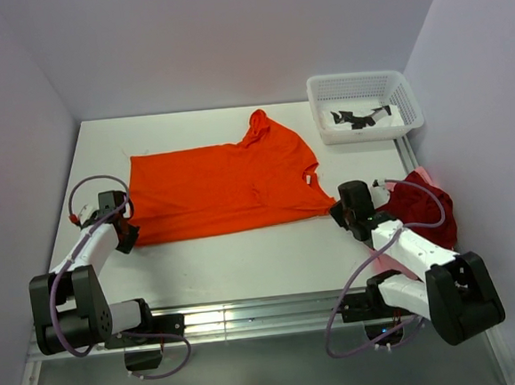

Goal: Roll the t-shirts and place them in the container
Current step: Fold the tshirt

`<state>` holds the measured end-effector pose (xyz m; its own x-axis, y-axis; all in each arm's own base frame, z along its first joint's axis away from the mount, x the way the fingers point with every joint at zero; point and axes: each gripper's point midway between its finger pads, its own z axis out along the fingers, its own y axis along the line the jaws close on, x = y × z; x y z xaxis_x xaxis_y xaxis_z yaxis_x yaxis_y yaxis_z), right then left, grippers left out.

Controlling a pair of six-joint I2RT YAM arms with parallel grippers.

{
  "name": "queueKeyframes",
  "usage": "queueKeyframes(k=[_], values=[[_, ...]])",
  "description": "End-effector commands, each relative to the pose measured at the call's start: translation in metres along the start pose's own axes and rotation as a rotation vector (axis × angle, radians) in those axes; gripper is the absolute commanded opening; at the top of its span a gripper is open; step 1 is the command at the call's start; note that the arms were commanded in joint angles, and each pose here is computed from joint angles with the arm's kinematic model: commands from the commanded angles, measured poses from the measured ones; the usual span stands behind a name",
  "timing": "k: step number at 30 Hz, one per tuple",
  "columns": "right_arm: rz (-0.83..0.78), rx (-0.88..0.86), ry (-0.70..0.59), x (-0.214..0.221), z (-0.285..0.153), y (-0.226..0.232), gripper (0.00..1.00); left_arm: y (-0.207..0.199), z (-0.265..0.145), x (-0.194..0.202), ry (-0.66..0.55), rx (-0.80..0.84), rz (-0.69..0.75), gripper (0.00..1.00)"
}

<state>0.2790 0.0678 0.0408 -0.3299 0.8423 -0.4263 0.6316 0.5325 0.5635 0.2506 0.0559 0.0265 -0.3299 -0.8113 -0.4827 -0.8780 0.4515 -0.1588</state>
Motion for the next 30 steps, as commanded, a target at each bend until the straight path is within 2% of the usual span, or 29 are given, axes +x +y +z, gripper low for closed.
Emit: queueKeyframes(k=[1, 7, 12, 16, 19, 20, 21, 22, 23, 24, 25, 26, 28, 30], values=[[-0.034, 0.056, -0.075, -0.019, -0.008, -0.007, 0.0, 0.009, -0.004, 0.005, 0.012, -0.031, -0.012, 0.0], [-0.061, 0.107, -0.05, -0.014, -0.013, -0.026, 0.0, 0.008, -0.01, 0.018, 0.057, -0.027, -0.016, 0.0], [-0.065, 0.104, -0.044, -0.013, -0.02, -0.034, 0.0, 0.015, -0.024, 0.016, 0.037, -0.078, -0.047, 0.01], [-0.081, 0.082, -0.028, -0.011, -0.026, -0.035, 0.01, 0.01, -0.034, 0.015, 0.04, -0.045, -0.054, 0.01], [-0.091, 0.065, 0.002, -0.004, -0.029, -0.037, 0.04, 0.006, -0.035, 0.022, 0.073, -0.013, -0.04, 0.1], [-0.088, 0.066, 0.006, -0.003, -0.03, -0.039, 0.04, 0.003, -0.036, 0.025, 0.089, 0.0, -0.031, 0.23], [-0.082, 0.066, 0.006, -0.002, -0.031, -0.041, 0.04, 0.001, -0.037, 0.026, 0.097, 0.015, -0.03, 0.24], [-0.083, 0.062, 0.011, 0.0, -0.031, -0.042, 0.05, 0.002, -0.039, 0.028, 0.104, 0.014, -0.033, 0.35], [-0.082, 0.07, 0.014, 0.0, -0.032, -0.045, 0.08, 0.001, -0.042, 0.026, 0.092, 0.03, -0.04, 0.45], [-0.086, 0.06, 0.013, 0.0, -0.034, -0.044, 0.16, 0.0, -0.044, 0.025, 0.086, 0.041, -0.049, 0.47], [-0.092, 0.056, 0.014, 0.0, -0.034, -0.044, 0.42, 0.003, -0.046, 0.025, 0.084, 0.035, -0.058, 0.5], [-0.095, 0.059, 0.015, 0.0, -0.036, -0.046, 0.48, 0.001, -0.049, 0.024, 0.079, 0.049, -0.066, 0.55], [-0.093, 0.046, -0.003, -0.004, -0.04, -0.043, 0.54, 0.003, -0.052, 0.023, 0.08, 0.041, -0.075, 0.55], [-0.097, 0.045, -0.024, -0.01, -0.045, -0.042, 0.54, 0.001, -0.056, 0.016, 0.063, 0.038, -0.081, 0.55]])
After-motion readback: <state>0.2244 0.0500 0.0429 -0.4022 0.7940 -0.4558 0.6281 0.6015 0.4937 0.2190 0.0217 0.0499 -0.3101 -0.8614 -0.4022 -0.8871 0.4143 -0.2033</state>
